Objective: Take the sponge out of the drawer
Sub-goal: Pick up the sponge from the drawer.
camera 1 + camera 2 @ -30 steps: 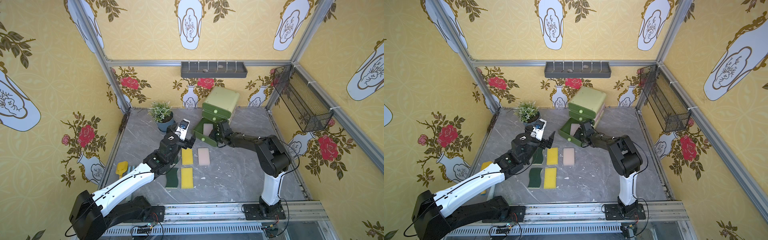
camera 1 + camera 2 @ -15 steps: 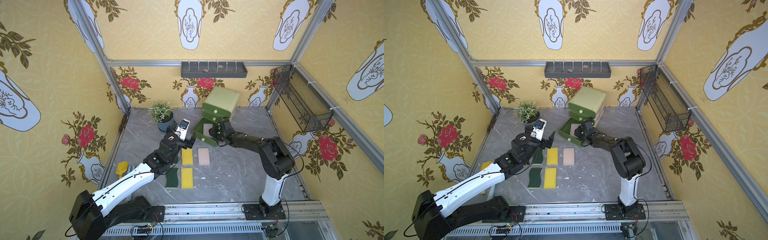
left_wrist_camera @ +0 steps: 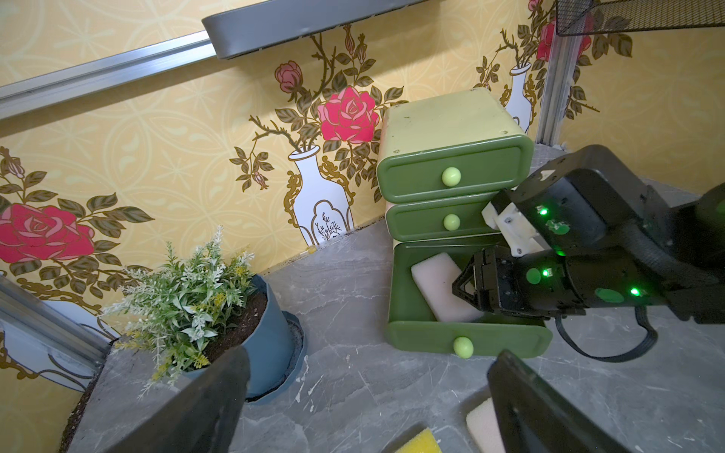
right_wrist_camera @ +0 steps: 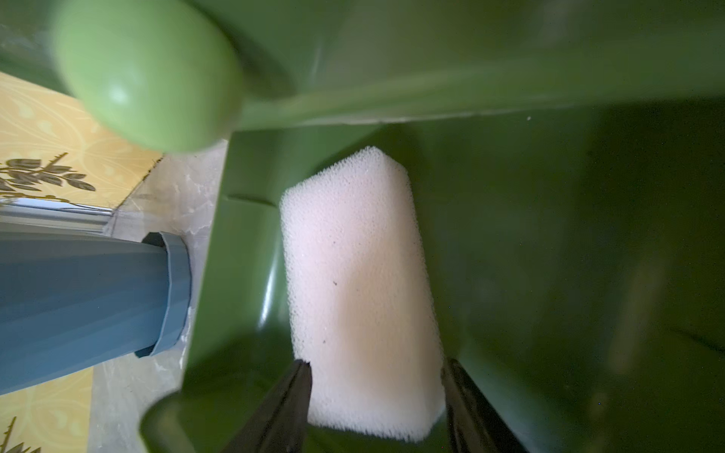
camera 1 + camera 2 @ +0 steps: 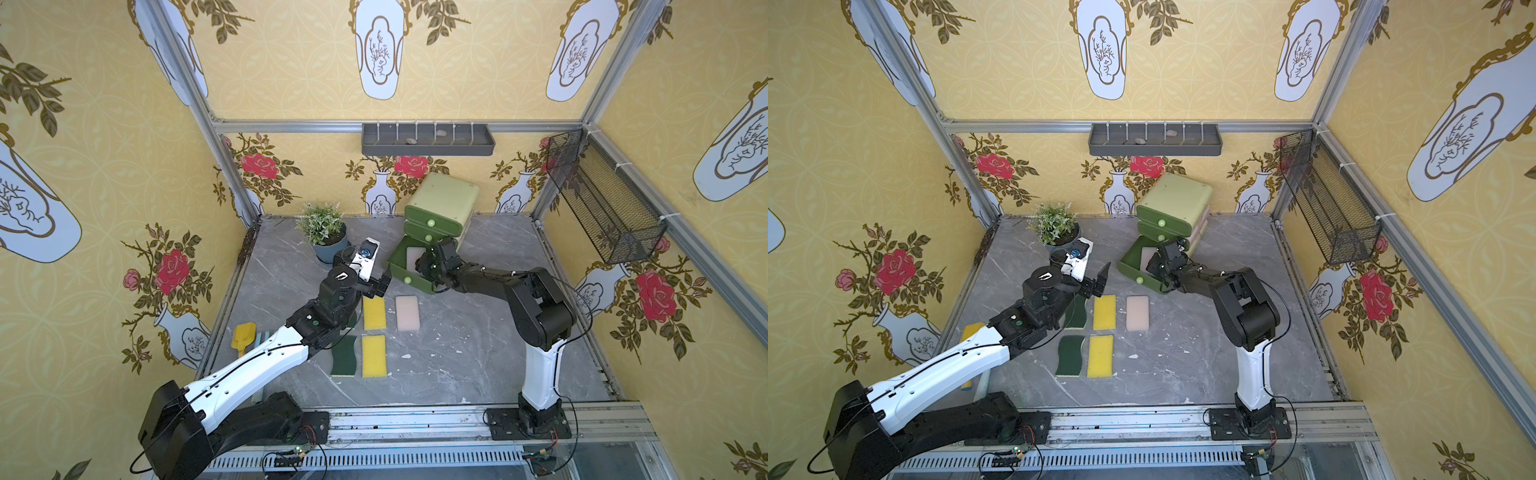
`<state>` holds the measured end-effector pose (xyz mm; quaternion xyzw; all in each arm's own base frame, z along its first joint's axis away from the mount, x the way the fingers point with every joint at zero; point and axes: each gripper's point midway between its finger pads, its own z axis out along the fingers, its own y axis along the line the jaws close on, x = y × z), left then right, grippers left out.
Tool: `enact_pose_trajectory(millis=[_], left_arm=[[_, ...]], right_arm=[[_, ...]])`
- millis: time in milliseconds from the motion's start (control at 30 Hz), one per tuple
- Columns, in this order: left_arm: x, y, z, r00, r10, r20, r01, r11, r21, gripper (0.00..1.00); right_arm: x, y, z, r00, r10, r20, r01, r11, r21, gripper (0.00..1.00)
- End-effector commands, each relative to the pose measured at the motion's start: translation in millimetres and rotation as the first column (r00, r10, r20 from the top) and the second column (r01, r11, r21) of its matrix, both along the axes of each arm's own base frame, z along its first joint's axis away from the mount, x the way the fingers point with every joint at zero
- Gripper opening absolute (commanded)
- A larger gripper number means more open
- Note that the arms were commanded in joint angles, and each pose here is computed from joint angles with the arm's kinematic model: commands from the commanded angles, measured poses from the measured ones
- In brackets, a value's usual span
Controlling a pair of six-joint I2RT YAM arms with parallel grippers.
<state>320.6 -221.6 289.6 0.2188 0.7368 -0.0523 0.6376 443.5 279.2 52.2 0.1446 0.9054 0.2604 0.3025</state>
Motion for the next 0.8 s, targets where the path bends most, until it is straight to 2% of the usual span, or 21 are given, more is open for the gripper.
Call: enact_pose_trajectory(millis=[0,133,300,400,533,767], left_arm=[[1.0,-0.6,4.1,1.0,0.0,0.02,0.001,1.0,-0.014,1.0],[1.0,-0.5,4.1,1.0,0.0,0.02,0.0,1.0,-0.014,1.0],[0.9,-0.6,4.3,1.0,-0.001,0.02,0.001,1.0,-0.013,1.0],[0.8,-0.5,4.7,1.0,-0.001,0.021,0.001,1.0,-0.015,1.0],[0.7,-0.7,4.8,1.0,-0.002,0.021,0.002,1.0,-0.015,1.0],[0.7,-0.4,4.9,1.0,-0.001,0.021,0.001,1.0,-0.015,1.0]], right_arm=[[1.8,-0.5,-5.6,1.0,-0.008,-0.009,0.008,1.0,-0.013,0.56],[2.4,3.2,-10.8,1.0,0.0,-0.024,0.0,1.0,-0.007,0.47],[2.6,4.5,-14.4,0.999,-0.001,-0.033,0.001,1.0,-0.001,0.18],[3.0,5.7,-12.1,1.0,-0.002,-0.03,0.002,1.0,0.011,0.08],[4.0,6.7,-5.2,1.0,-0.006,-0.009,0.006,0.999,0.035,0.0],[4.3,8.3,22.3,0.998,-0.014,0.066,0.007,0.994,0.106,0.0]])
